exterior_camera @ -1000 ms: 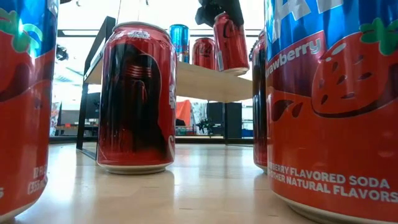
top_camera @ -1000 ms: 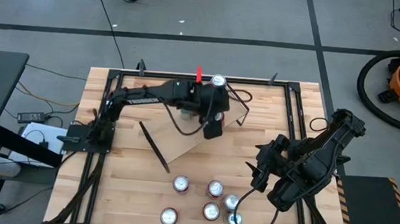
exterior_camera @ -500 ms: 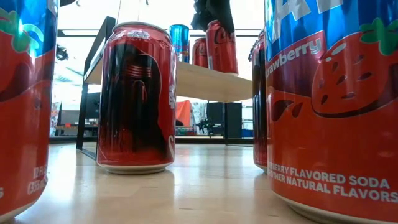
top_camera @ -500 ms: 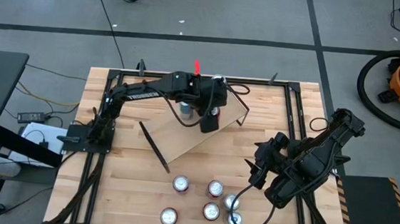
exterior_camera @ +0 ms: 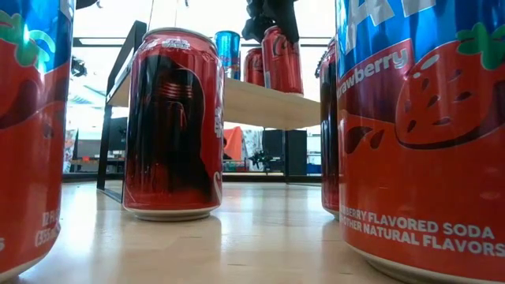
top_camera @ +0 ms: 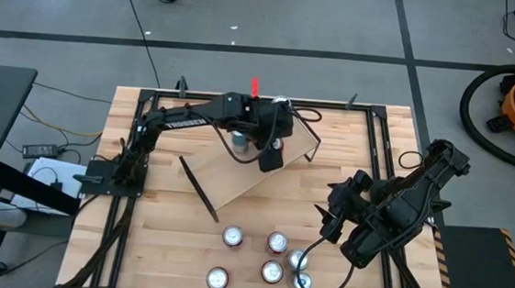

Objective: Place canned beverage on shelf
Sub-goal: Put the red and black soda can on the shelf aligned with the other red and black soda can, then put the left red-white soda can on the shelf

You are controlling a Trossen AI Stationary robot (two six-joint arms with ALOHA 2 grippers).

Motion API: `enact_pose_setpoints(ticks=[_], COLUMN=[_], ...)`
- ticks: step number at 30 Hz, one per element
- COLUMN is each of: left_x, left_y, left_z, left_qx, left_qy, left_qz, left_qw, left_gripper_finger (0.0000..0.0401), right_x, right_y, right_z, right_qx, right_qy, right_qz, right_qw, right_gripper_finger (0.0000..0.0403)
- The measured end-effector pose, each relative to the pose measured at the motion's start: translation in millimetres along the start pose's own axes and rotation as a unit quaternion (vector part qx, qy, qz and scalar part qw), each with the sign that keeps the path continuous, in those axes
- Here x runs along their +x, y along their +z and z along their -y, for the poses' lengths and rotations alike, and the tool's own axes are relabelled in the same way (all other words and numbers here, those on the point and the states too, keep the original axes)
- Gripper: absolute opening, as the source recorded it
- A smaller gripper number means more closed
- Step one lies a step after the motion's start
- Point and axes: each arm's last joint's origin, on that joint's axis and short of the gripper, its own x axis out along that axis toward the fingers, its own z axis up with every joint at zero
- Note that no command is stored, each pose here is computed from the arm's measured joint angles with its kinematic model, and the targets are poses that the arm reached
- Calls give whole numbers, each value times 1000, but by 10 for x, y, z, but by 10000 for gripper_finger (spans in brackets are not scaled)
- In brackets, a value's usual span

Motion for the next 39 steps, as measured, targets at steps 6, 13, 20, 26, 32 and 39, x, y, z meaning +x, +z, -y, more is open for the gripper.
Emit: enact_pose_setpoints(ticks=[6,13,20,26,32,39], left_x=[-4,-7,-106,-371,-703,-850], left_y=[-4,0,24,32,-6,-171], left_z=[38,30,14,-18,142,690], left_qx=[6,2,-1,4,4,19], left_qy=[-4,-2,11,65,49,-26], left_qz=[0,2,27,70,115,103], left_qw=[1000,1000,1000,995,992,994], left_gripper_finger=[334,383,393,393,394,394], right_x=[0,0,0,-1,-1,-2], right_y=[1,1,3,3,3,4], right_z=[-2,-3,-7,-8,-7,-6], right_qx=[0,0,2,1,-3,-13], right_qy=[1,1,3,3,3,3], right_qz=[0,0,1,1,1,1], right_qw=[1000,1000,1000,1000,1000,1000], right_gripper_finger=[310,310,310,310,310,310])
